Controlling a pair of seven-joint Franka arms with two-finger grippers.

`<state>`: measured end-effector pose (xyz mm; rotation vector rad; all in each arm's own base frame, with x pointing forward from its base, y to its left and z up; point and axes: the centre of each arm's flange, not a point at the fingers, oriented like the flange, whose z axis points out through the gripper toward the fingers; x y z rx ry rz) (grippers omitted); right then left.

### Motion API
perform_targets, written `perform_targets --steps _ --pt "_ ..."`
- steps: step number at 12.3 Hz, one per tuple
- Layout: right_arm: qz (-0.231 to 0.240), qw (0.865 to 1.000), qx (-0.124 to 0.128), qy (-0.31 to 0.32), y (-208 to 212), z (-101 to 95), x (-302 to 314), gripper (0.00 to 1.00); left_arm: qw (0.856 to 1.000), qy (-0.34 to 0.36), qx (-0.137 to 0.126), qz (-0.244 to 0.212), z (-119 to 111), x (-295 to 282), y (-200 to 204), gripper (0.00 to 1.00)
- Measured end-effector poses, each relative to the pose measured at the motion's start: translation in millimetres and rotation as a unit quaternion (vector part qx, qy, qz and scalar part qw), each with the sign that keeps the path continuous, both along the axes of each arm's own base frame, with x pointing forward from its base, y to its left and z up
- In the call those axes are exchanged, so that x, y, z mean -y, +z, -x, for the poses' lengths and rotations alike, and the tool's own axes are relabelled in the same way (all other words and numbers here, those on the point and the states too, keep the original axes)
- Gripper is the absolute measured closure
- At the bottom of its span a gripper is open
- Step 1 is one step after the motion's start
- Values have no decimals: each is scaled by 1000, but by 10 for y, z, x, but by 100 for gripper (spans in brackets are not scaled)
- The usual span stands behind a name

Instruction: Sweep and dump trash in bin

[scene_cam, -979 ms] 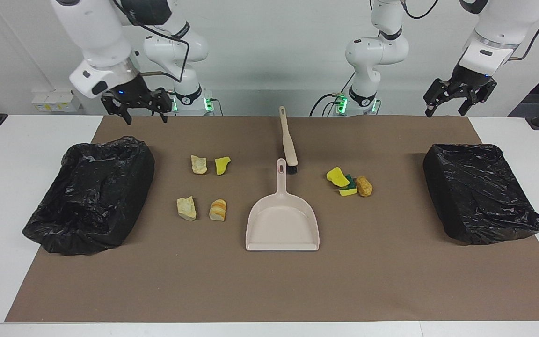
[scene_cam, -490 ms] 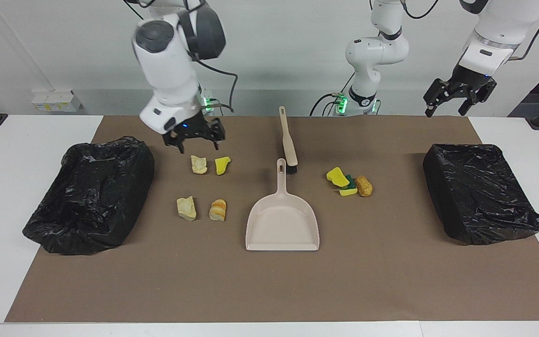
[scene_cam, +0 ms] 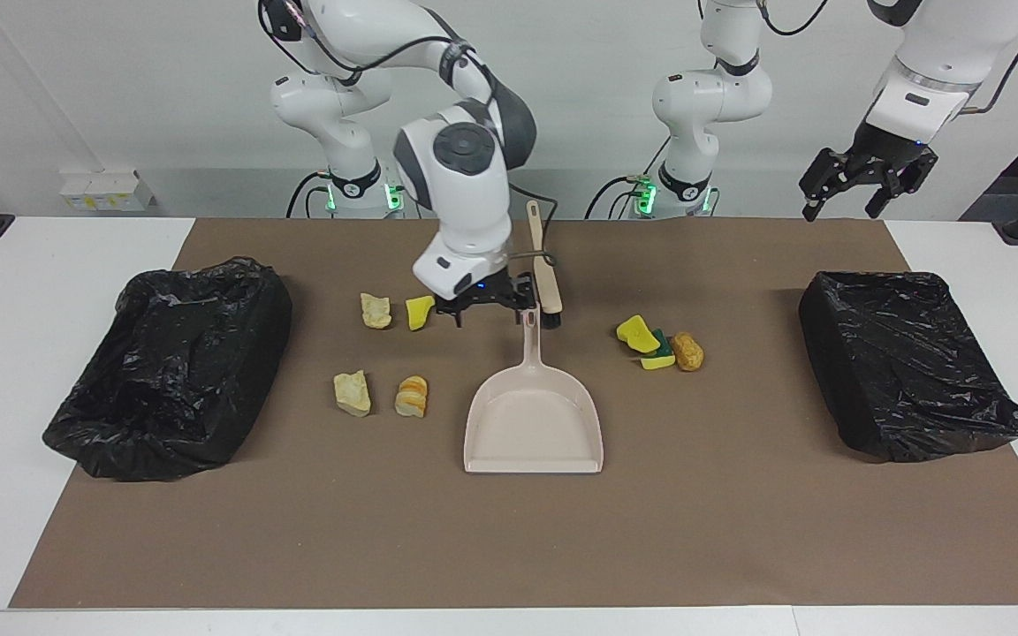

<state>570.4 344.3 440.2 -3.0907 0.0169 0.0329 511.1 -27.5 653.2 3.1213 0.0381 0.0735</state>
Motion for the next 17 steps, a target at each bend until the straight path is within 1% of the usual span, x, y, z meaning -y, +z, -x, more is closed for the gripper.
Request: perform_targets --steps 3,6,8,9,10,12,13,15,17 --pt "18 1000 2 -5 -469 201 -451 0 1000 -1 0 0 1 10 0 0" --pt "19 1000 2 -2 -779 282 -473 0 1000 -3 0 0 2 28 0 0" --pt "21 1000 0 -2 -870 317 -463 20 1000 -3 0 0 2 28 0 0" --pt "22 1000 -2 -1 -898 337 -468 20 1000 -3 0 0 2 28 0 0" --pt "22 1000 -2 0 -904 349 -478 30 1000 -3 0 0 2 28 -1 0" --pt "22 1000 -1 1 -887 361 -494 58 1000 -3 0 0 2 32 -4 0" --pt "25 1000 3 4 -876 358 -492 69 1000 -3 0 0 2 36 -5 0" --pt "30 999 13 9 -820 334 -481 69 1000 -3 -1 0 2 36 -7 0" --pt "21 999 29 18 -602 269 -412 69 1000 -4 -2 -1 10 39 -13 0"
